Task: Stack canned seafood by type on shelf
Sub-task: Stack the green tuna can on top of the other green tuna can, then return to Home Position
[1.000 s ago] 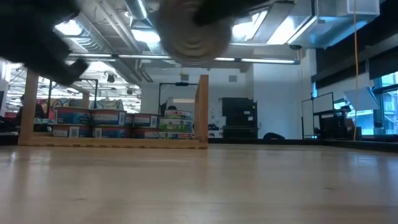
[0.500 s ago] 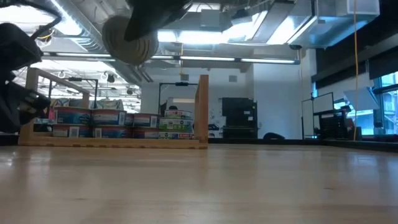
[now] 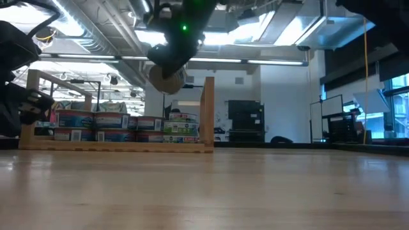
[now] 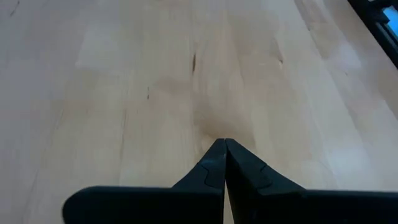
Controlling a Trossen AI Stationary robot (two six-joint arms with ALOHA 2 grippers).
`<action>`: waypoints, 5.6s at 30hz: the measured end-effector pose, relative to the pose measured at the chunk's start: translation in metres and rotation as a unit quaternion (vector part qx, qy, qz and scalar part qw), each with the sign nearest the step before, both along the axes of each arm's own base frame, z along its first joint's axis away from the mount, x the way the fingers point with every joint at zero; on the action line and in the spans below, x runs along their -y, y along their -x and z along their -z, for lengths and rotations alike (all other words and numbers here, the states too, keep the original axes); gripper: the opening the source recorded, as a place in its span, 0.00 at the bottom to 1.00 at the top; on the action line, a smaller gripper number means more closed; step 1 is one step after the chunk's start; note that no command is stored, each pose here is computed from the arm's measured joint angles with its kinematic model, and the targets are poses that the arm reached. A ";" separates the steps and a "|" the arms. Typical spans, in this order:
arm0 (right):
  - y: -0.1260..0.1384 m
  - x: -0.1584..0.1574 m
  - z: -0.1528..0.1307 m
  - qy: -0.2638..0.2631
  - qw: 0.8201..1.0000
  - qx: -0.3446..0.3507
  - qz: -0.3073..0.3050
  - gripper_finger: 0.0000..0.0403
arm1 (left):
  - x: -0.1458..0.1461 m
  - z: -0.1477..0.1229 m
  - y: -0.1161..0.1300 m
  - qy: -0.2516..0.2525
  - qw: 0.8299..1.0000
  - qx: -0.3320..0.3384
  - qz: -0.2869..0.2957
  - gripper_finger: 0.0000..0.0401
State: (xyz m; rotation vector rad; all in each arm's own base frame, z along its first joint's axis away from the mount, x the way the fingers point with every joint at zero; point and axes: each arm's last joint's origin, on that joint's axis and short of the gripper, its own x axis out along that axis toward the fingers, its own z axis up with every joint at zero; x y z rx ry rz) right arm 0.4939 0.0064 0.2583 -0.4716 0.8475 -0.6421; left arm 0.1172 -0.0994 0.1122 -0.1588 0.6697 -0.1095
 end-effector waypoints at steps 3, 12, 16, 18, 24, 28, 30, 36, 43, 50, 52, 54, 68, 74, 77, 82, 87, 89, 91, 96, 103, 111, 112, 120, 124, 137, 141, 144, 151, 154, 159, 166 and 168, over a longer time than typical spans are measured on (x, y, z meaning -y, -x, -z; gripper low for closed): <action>0.000 0.015 0.002 -0.018 1.000 0.007 0.012 0.33 | 0.000 0.000 0.000 -0.007 1.000 0.001 0.005 0.00; 0.001 0.031 0.006 -0.035 0.998 0.018 0.043 0.34 | 0.000 0.000 0.000 -0.020 1.000 0.003 0.014 0.00; 0.002 0.031 0.007 -0.035 0.998 0.016 0.046 0.34 | -0.001 0.000 0.000 -0.029 0.999 0.004 0.016 0.00; 0.002 0.032 0.007 -0.052 0.998 0.013 0.037 0.34 | -0.001 0.000 0.000 -0.030 0.999 0.004 0.016 0.00; -0.004 0.032 0.028 -0.077 0.997 -0.002 0.029 0.34 | -0.001 0.000 0.000 -0.030 0.999 0.006 0.013 0.00; -0.006 0.033 0.042 -0.055 0.997 -0.024 0.045 0.34 | -0.001 0.000 0.000 -0.032 0.999 0.007 0.011 0.00; -0.005 0.034 0.048 -0.038 0.997 -0.041 0.057 0.34 | -0.001 0.000 0.000 -0.031 0.999 0.009 0.010 0.00; -0.006 0.036 0.058 -0.012 0.996 -0.057 0.073 0.34 | -0.001 0.000 -0.001 -0.030 0.999 0.009 0.008 0.00; -0.004 0.038 0.061 -0.010 0.994 -0.076 0.074 0.38 | -0.001 -0.001 -0.001 -0.029 0.999 0.012 0.009 0.00; -0.004 0.037 0.062 -0.028 0.995 -0.079 0.062 0.49 | 0.000 -0.001 -0.001 -0.028 0.999 0.013 0.009 0.00; -0.003 0.037 0.063 -0.031 0.994 -0.082 0.061 0.52 | 0.000 -0.001 -0.001 -0.028 0.999 0.012 0.009 0.00; -0.003 0.037 0.064 -0.033 0.994 -0.087 0.060 0.56 | 0.000 -0.001 -0.001 -0.028 0.999 0.012 0.009 0.00; -0.003 0.038 0.066 -0.076 0.993 -0.079 0.052 0.70 | 0.000 -0.001 -0.001 -0.025 1.000 0.015 0.009 0.00; -0.002 0.039 0.065 -0.050 0.993 -0.077 0.070 0.67 | 0.000 -0.001 -0.001 -0.025 1.000 0.015 0.008 0.00; -0.003 0.038 0.066 -0.071 0.992 -0.088 0.047 0.66 | 0.000 -0.001 -0.001 -0.020 1.000 0.014 0.005 0.00; -0.002 0.038 0.065 -0.054 0.993 -0.082 0.063 0.66 | 0.000 -0.001 -0.001 -0.020 1.000 0.014 0.005 0.00; -0.006 0.030 0.055 -0.066 0.994 -0.072 0.039 0.66 | 0.000 -0.001 -0.001 -0.021 1.000 0.014 0.005 0.00; -0.011 0.017 0.041 -0.068 0.996 -0.057 0.012 0.64 | 0.000 -0.001 -0.001 -0.021 1.000 0.014 0.005 0.00; -0.013 -0.002 0.026 -0.074 0.996 -0.041 -0.014 0.61 | 0.000 -0.001 -0.001 -0.021 1.000 0.014 0.005 0.00; -0.012 -0.052 -0.009 -0.152 0.980 -0.022 -0.123 0.43 | 0.000 -0.001 -0.001 -0.032 0.999 0.016 0.014 0.00; 0.004 -0.093 0.004 -0.264 0.933 -0.112 -0.218 0.11 | -0.003 -0.001 -0.004 -0.069 0.997 0.024 0.032 0.00; 0.006 -0.087 0.019 -0.330 0.905 -0.128 -0.237 0.06 | -0.006 -0.002 -0.007 -0.081 0.996 0.026 0.026 0.00; 0.007 -0.086 0.021 -0.334 0.902 -0.130 -0.242 0.07 | -0.006 -0.002 -0.007 -0.081 0.996 0.026 0.025 0.00; 0.034 -0.057 0.017 -0.367 0.891 -0.077 -0.257 0.01 | -0.007 -0.001 -0.007 -0.090 0.995 0.026 0.031 0.00; 0.068 -0.045 0.022 -0.364 0.895 -0.021 -0.258 0.02 | -0.008 -0.002 -0.007 -0.111 0.993 0.038 0.015 0.00; 0.231 -0.008 0.055 -0.352 0.866 0.269 -0.233 0.02 | -0.014 -0.004 -0.010 -0.130 0.987 0.062 -0.069 0.00; 0.279 -0.009 0.067 -0.357 0.845 0.326 -0.228 0.02 | -0.016 -0.004 -0.011 -0.123 0.987 0.062 -0.079 0.00; 0.306 -0.009 0.073 -0.359 0.829 0.355 -0.242 0.02 | -0.018 -0.004 -0.012 -0.125 0.987 0.061 -0.085 0.00; 0.346 -0.008 0.089 -0.361 0.809 0.386 -0.259 0.02 | -0.024 -0.004 -0.015 -0.205 0.975 0.059 -0.066 0.00; 0.358 -0.007 0.097 -0.349 0.804 0.400 -0.267 0.02 | -0.024 -0.004 -0.015 -0.178 0.978 0.061 -0.085 0.00; 0.368 -0.005 0.100 -0.350 0.818 0.380 -0.254 0.02 | -0.024 -0.011 -0.022 -0.156 0.979 0.094 -0.090 0.00; 0.382 -0.003 0.103 -0.329 0.835 0.358 -0.255 0.02 | -0.035 -0.024 -0.027 -0.100 0.985 0.131 -0.058 0.00; 0.386 -0.003 0.103 -0.321 0.838 0.362 -0.253 0.02 | -0.040 -0.024 -0.022 -0.084 0.983 0.157 -0.049 0.00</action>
